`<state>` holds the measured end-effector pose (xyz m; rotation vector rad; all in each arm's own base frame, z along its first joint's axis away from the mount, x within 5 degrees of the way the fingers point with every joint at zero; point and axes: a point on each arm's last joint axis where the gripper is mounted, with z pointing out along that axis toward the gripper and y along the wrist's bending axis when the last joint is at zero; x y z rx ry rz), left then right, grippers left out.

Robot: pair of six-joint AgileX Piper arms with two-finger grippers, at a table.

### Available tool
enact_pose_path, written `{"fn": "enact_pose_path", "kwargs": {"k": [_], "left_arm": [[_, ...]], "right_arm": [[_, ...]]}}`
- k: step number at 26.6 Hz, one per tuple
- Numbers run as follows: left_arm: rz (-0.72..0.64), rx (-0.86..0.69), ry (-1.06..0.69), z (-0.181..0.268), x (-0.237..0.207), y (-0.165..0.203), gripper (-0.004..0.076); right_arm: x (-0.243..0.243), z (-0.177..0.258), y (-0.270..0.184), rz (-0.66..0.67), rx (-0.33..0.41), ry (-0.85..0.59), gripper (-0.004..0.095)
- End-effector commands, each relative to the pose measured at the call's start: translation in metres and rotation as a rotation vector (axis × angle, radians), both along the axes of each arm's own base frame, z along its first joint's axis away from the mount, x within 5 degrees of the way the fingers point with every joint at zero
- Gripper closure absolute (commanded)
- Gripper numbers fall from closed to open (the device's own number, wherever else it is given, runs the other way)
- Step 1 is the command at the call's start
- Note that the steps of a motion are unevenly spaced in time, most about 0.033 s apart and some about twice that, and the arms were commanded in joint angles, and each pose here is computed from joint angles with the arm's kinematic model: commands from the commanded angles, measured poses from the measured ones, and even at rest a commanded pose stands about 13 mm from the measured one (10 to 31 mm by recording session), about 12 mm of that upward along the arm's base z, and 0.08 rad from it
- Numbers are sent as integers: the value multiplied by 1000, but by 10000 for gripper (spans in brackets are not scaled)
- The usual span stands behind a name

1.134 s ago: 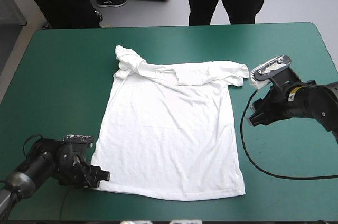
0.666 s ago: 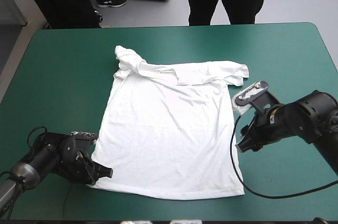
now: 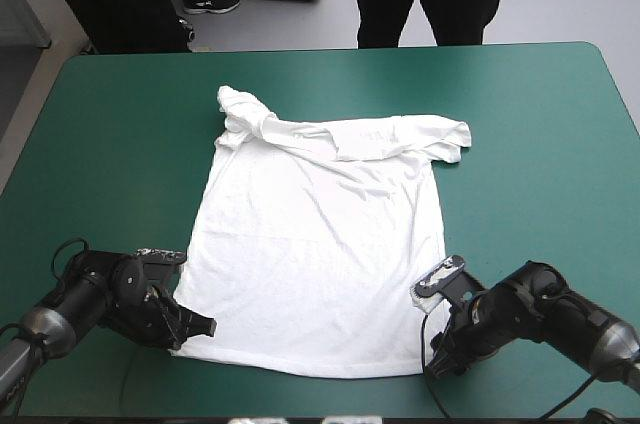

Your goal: Fold the cloth

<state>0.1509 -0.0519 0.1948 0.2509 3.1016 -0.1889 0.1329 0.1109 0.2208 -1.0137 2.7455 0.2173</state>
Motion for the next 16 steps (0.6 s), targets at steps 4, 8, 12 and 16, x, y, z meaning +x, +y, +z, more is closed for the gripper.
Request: {"fn": "enact_pose_path", "kwargs": {"k": [4,8,12,16], "left_arm": [[35,-49,-5,-10,2,-6,741],[38,-53,-2,-10,2,-6,741],[44,-61,1,-10,1,-7,741],[50,-71,-4,-9,2,-8,741]], "right_arm": [[14,-28,14,-32,-53,53,317],[15,-37,15,-33,-82,99,334],[15,-37,16,-30,-77,108,537],[14,-37,17,-37,-67,111,843]]}}
